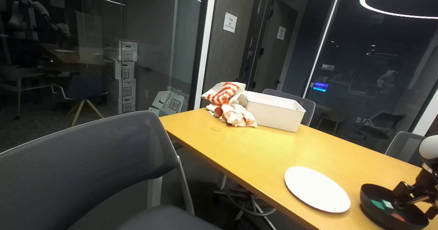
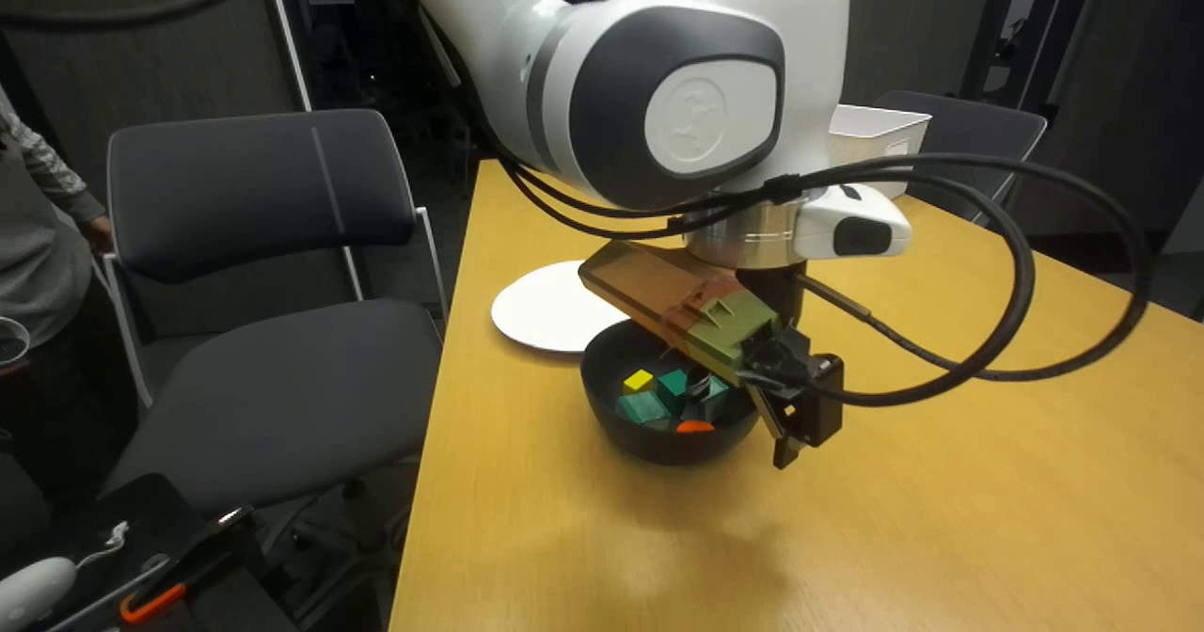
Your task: Pour the blocks out of the black bowl and onto the white plate.
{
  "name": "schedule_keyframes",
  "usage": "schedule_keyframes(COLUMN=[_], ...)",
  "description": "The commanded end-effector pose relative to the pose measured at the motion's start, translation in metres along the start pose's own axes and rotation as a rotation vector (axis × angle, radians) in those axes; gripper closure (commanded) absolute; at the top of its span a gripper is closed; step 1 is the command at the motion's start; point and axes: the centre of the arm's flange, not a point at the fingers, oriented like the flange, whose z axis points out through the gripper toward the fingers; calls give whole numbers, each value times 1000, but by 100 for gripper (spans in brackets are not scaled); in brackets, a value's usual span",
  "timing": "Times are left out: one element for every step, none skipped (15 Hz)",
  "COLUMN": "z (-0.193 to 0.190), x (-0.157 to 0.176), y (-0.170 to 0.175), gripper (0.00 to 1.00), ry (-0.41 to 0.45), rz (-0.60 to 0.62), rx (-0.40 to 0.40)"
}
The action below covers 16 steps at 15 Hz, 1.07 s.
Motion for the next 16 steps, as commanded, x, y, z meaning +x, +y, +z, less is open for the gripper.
schedule_keyframes(z=[6, 7, 8, 8, 7, 5, 3, 1, -1, -2, -2, -2, -2, -2, -2, -3], x=[9, 9, 9, 9, 8, 9, 10, 11, 12, 13, 13, 14, 14, 14, 15, 16], y=[4, 4, 4, 4, 4, 4, 4, 4, 4, 4, 4, 3, 3, 2, 2, 2], gripper=[0, 0, 25, 26, 34, 42, 51, 57, 64, 73, 79, 88, 93, 95, 97, 99], ry=[37, 35, 41, 48, 54, 61, 70, 75, 81, 84, 84, 84, 84, 83, 82, 85], rz=[-40, -48, -52, -57, -64, -69, -72, -75, -79, -85, -90, -91, -94, -95, -93, -92], rx=[66, 81, 95, 102, 105, 107, 108, 107, 106, 102, 98, 96, 97, 95, 94, 93])
